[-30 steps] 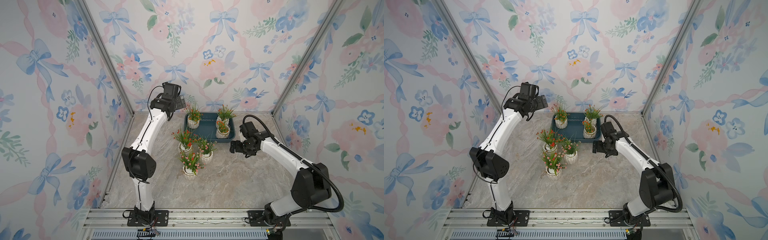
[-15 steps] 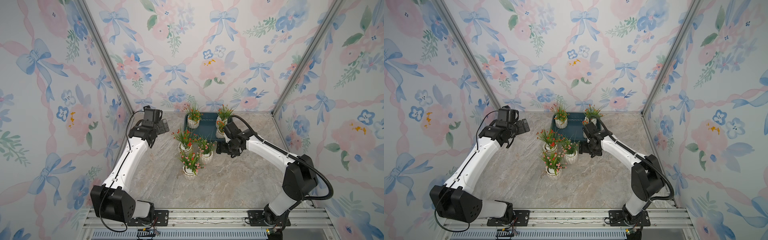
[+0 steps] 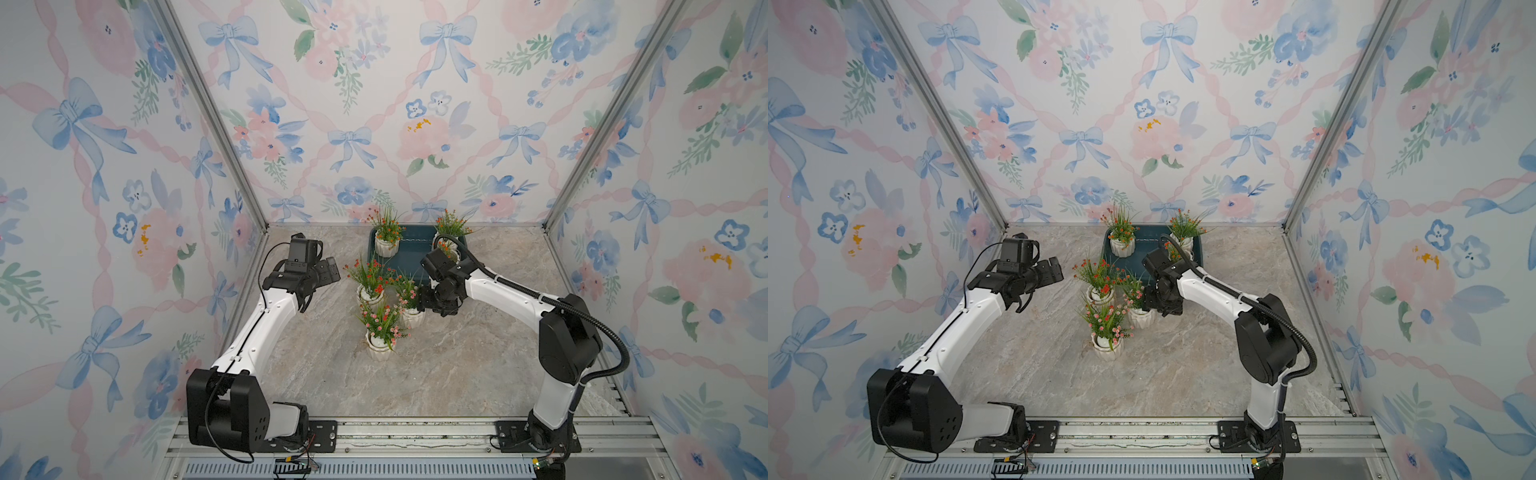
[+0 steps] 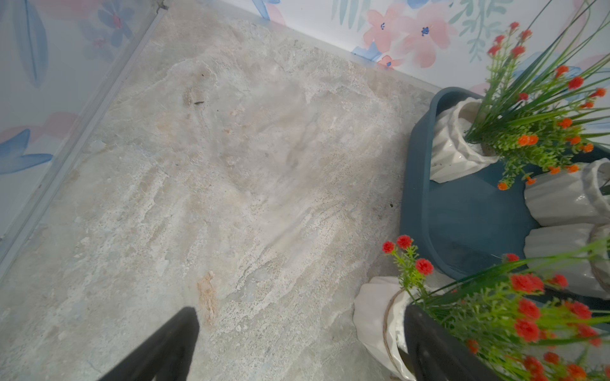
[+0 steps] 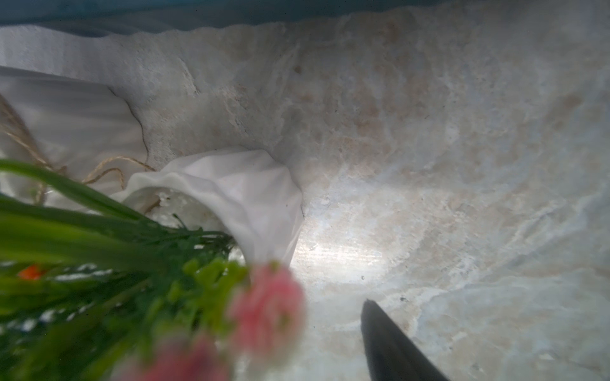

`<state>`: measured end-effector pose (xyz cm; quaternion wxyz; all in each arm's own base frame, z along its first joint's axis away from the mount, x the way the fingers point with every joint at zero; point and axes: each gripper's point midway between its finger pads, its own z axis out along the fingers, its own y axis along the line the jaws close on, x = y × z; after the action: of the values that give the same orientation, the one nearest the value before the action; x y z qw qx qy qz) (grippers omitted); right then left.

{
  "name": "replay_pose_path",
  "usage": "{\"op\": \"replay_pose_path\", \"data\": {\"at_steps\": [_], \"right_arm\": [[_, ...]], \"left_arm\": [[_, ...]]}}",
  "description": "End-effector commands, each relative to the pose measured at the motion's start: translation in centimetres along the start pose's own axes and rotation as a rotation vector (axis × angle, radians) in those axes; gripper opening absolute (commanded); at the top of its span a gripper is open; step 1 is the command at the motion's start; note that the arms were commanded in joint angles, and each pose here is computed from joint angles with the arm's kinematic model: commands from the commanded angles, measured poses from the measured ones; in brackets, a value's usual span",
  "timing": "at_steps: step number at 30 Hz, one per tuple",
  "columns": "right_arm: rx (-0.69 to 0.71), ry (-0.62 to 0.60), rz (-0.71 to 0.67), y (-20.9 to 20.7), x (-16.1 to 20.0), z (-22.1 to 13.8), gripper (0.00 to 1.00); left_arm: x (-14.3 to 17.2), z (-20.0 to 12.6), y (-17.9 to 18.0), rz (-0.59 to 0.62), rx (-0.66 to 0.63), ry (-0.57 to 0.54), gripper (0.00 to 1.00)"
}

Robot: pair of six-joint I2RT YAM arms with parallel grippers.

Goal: Put the potted gypsophila into the storage box
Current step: Pick up the baby's breath potted plant from the center of the board.

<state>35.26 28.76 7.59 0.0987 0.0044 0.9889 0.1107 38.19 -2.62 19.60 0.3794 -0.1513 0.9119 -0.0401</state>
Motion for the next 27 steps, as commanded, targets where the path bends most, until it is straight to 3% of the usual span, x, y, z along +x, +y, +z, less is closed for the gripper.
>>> {"op": "replay_pose_path", "data": {"at_steps": [1,9,20,27], "right_arm": [[0.033,0.009,0.009,0.1,0.1,1.3,0.67],[0.063,0.018,-0.007,0.1,0.0,2.7,0.56],[0.093,0.023,-0.049,-0.3,-0.1,3.8,0.50],[0.093,0.016,-0.067,-0.3,-0.3,4.2,0.40]], "left_arm": [[0.1,0.2,-0.4,0.009,0.040,-0.004,0.98],[0.4,0.5,-0.2,-0.022,0.057,0.000,0.97],[0.7,1.1,0.5,-0.036,0.047,0.016,0.97],[1.0,1.7,0.6,-0.046,0.053,0.033,0.97]]}}
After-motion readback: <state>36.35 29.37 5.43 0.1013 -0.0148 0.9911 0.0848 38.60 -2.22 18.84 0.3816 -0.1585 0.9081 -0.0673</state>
